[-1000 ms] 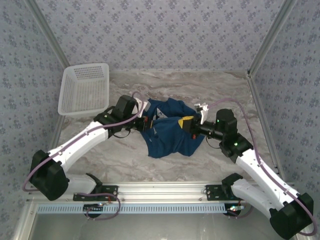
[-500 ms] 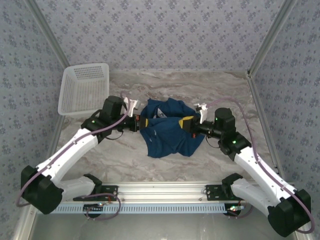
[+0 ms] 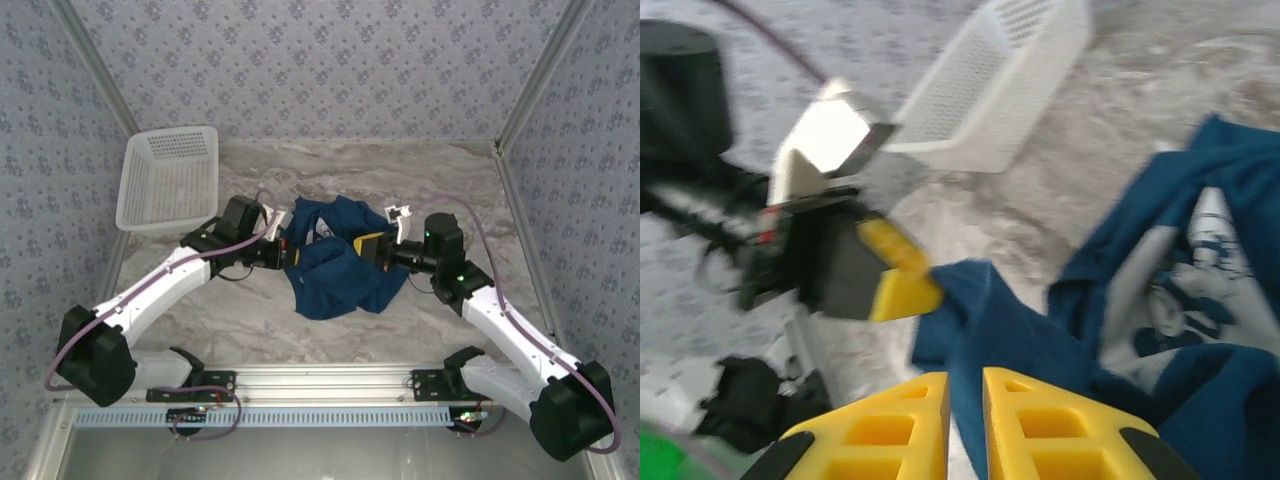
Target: Fold the inside-out t-shirt
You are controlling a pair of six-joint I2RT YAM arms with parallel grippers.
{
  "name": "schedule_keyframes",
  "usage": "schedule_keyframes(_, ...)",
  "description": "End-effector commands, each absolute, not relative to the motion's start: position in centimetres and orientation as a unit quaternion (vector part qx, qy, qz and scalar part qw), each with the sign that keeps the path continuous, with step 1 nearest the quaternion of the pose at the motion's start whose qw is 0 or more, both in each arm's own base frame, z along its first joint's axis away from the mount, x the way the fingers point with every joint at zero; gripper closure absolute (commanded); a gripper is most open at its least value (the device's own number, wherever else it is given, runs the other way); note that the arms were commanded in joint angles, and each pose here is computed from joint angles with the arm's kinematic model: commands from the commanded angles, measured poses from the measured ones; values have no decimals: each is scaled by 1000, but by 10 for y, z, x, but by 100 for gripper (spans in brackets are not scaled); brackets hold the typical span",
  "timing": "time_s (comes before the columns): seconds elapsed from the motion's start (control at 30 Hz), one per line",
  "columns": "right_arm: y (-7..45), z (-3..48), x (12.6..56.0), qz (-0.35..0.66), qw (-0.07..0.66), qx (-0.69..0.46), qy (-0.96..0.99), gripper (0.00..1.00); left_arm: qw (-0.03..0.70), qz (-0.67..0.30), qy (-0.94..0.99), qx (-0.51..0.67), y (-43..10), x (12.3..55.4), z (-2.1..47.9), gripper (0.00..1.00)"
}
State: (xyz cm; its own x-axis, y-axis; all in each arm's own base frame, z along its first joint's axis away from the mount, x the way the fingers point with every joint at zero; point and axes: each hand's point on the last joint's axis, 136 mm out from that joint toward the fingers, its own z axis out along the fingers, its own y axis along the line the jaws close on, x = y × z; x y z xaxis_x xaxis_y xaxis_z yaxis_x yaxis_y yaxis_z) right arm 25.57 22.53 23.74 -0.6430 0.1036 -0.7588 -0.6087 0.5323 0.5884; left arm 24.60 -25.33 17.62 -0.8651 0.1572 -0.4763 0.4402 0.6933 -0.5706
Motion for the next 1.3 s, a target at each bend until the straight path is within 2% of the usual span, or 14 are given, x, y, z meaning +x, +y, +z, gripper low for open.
schedule_keyframes(0.0, 201, 207, 270, 352, 383, -126, 845, 78, 212, -406, 871, 177, -264, 242, 203, 100)
schedule_keyframes(0.23, 219, 202, 254, 321, 380, -197, 845, 65, 209, -405, 874, 167, -262, 245, 204, 100)
schedule_keyframes(0.4, 230, 183, 263, 302, 362, -207, 857, 55, 210, -403, 874, 172, -261, 244, 203, 100)
schedule_keyframes(0.67, 266, 142, 283, 316, 284, -196, 884, 51, 211, -390, 879, 173, -257, 243, 195, 100)
schedule_keyframes(0.83, 274, 121, 291, 316, 265, -189, 891, 51, 211, -389, 880, 174, -257, 244, 194, 100)
schedule_keyframes(0.93, 277, 111, 293, 313, 253, -189, 896, 58, 211, -388, 880, 175, -257, 243, 195, 100)
schedule_keyframes(1.03, 277, 111, 290, 323, 249, -184, 894, 78, 215, -383, 881, 174, -255, 243, 194, 100)
schedule_keyframes(1.13, 267, 127, 291, 329, 274, -177, 886, 94, 216, -364, 890, 168, -249, 245, 188, 100)
schedule_keyframes(1.2, 256, 142, 288, 330, 295, -174, 880, 100, 216, -349, 897, 162, -244, 247, 183, 100)
schedule_keyframes(1.27, 244, 159, 283, 331, 325, -174, 868, 100, 217, -336, 903, 156, -241, 249, 177, 100)
